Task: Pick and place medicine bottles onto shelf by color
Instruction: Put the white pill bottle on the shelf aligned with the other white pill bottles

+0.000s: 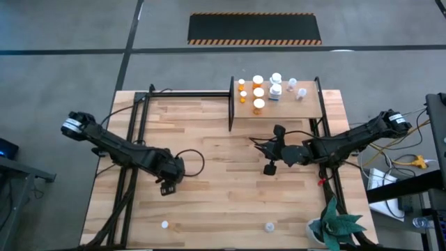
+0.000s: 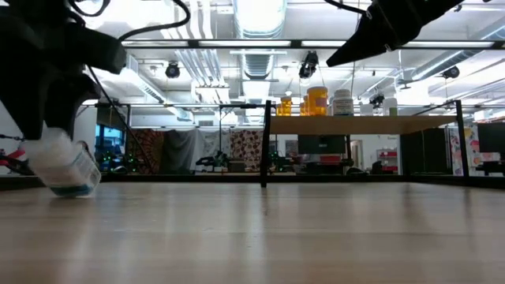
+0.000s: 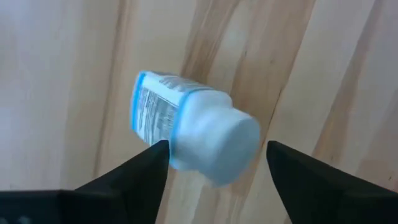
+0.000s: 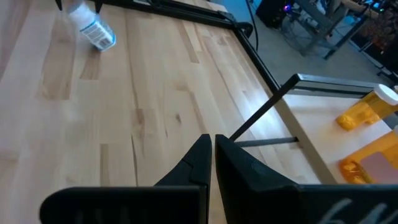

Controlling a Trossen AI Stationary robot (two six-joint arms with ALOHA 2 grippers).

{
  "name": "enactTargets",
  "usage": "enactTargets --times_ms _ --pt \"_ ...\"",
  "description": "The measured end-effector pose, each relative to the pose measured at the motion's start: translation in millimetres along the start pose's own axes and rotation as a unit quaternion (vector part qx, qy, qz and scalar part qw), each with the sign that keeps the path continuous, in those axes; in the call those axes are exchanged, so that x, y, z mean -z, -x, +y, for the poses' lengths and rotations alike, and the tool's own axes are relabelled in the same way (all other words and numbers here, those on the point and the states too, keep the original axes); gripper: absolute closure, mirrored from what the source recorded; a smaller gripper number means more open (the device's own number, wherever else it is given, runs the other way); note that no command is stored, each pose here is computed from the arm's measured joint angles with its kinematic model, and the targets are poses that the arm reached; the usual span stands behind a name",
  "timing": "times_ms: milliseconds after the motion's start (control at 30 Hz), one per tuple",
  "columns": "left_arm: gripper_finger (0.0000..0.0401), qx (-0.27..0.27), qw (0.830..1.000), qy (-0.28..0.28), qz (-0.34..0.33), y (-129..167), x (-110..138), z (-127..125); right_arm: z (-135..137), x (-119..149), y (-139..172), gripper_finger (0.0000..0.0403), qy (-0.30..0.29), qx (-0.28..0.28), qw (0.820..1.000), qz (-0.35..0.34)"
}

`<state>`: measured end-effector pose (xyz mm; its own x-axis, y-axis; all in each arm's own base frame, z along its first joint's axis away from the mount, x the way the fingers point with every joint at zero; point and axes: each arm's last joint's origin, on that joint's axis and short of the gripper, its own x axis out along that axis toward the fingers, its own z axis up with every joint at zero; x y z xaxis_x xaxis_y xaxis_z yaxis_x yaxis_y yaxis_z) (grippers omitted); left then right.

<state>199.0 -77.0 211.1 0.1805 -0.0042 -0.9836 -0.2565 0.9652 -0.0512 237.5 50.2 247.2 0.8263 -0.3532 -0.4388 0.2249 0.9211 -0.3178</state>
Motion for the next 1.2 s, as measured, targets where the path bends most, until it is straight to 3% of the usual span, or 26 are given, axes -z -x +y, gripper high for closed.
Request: enactTargets --times_ms 333,467,600,700,867,1000,1100,1200 --pt "0.0199 -0.007 0.999 -0.035 -0.012 2.4 -2.2 -3.4 -0.1 -0.1 0.1 0.039 0.003 0.001 1.0 0.0" --pt "0.0202 -0.014 0.988 -0.148 -0.036 10.5 1.8 -17.6 0.3 1.3 -0.1 0.039 0.005 -0.004 1.0 0.003" --pt "0.0202 -0.043 0.951 -0.305 -0.04 10.4 17.3 -31.3 2.7 5.0 -0.5 0.039 -0.004 -0.027 1.0 0.007" --pt "0.0202 -0.068 0.929 -0.364 -0.025 3.5 21.2 -34.7 3.8 6.7 -0.7 0.039 -0.013 -0.037 0.999 0.009" --pt "0.0202 -0.093 0.923 -0.374 0.016 -14.5 18.3 -39.0 4.6 7.6 -0.6 0.039 -0.028 -0.041 0.999 0.011" --pt "0.0202 -0.141 0.908 -0.381 0.1 -31.4 29.0 -29.7 6.4 7.6 0.5 0.039 -0.026 -0.045 0.999 0.01" --pt "0.0203 -0.168 0.916 -0.357 0.067 -42.2 29.8 -27.3 7.7 7.6 1.3 0.039 -0.025 -0.048 0.999 0.009" --pt "0.0203 -0.136 0.938 -0.32 -0.005 -49.6 22.2 -35.6 7.8 7.5 1.4 0.039 -0.025 -0.048 0.999 0.008"
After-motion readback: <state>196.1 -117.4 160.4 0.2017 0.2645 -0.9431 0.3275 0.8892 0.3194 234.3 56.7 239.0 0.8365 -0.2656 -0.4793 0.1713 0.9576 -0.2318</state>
